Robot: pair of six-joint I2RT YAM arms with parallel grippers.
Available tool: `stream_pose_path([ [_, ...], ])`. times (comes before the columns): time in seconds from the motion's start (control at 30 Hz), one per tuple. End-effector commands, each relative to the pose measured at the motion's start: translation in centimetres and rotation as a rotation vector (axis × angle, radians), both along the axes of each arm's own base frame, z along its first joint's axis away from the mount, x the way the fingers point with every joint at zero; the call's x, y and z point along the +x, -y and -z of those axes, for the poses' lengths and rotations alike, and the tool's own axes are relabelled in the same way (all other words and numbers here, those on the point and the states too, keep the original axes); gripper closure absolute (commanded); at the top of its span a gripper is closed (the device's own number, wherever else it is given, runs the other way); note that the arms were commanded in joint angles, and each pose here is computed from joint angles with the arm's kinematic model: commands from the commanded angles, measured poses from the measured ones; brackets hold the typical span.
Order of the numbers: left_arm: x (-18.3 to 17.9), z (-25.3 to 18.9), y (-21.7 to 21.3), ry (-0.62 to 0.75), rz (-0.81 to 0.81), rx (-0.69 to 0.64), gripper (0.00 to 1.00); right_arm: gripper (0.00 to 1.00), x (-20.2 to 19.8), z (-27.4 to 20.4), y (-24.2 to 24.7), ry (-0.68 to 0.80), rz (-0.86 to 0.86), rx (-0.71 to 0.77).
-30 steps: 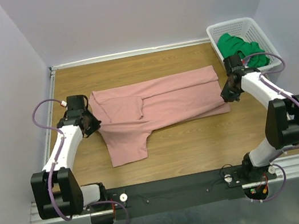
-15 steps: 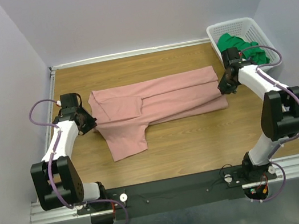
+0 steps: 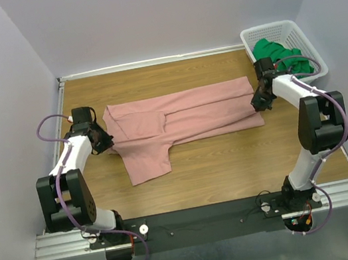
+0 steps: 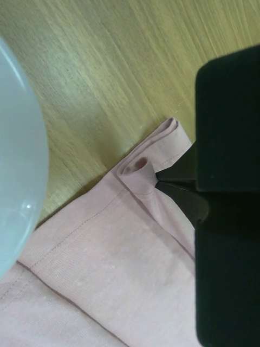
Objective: Fold and stack the t-shirts
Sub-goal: Fold the tshirt
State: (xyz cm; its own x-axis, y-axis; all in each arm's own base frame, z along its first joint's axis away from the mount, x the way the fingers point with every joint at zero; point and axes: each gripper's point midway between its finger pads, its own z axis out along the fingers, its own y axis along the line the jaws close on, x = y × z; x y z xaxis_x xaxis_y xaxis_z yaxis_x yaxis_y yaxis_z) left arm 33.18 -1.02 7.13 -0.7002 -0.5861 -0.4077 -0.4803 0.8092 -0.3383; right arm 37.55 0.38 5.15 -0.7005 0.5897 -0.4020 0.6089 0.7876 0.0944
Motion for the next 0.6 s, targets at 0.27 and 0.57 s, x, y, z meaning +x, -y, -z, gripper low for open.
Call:
stream_pose_path([
  [0.27, 2.8, -0.8, -1.2, 0.079, -0.040, 0.028, 0.92, 0.99, 1.8, 0.7, 1.1, 0.026, 0.009, -0.054],
  [0.57, 3.6, -1.7, -1.5, 0.108, -0.030, 0.050, 0.91, 0.99, 2.0, 0.6, 1.2, 0.036, 0.006, -0.062],
])
